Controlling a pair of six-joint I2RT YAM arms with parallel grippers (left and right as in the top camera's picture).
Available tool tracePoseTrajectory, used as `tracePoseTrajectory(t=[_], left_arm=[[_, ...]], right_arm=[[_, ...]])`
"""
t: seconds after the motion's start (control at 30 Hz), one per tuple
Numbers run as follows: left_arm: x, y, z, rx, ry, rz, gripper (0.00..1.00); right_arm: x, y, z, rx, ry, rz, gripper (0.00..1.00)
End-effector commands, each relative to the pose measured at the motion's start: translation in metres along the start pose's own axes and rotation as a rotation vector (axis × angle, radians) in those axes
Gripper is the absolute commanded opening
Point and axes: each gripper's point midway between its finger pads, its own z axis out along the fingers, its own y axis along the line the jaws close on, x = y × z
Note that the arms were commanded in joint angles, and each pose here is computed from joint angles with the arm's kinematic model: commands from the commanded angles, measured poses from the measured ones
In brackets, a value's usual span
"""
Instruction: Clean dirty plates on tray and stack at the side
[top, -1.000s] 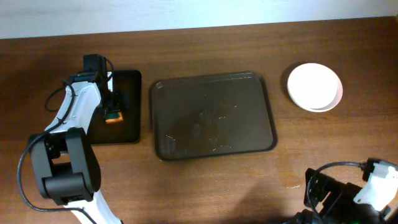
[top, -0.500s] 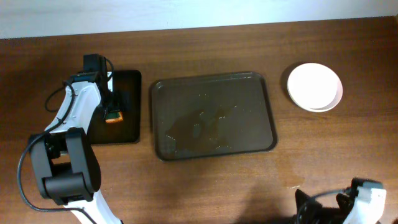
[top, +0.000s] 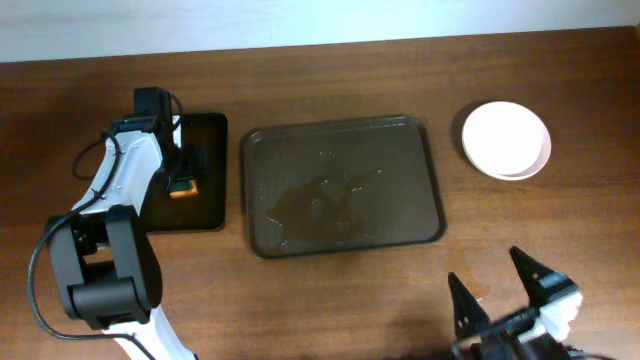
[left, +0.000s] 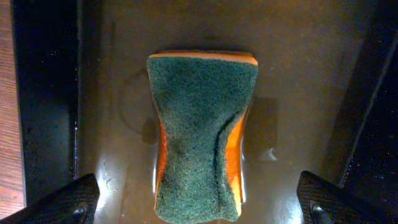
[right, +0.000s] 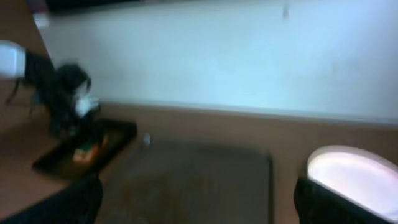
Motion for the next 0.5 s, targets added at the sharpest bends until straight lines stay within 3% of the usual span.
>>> tracePoseTrajectory(t=[0.0, 0.17, 0.47], left_arm=[[0.002, 0.000, 0.003, 0.006, 0.009, 0.002, 1.00], [0.002, 0.000, 0.003, 0.006, 0.009, 0.002, 1.00], [0.002, 0.000, 0.003, 0.006, 0.009, 0.002, 1.00]], right_arm=[[0.026, -0.021, 0.028, 0.056, 0.009, 0.008, 0.98], [0.045, -0.035, 0.063, 0.063, -0.082, -0.023, 0.98], [0.049, -0.059, 0.074, 0.168, -0.190, -0.038, 0.98]])
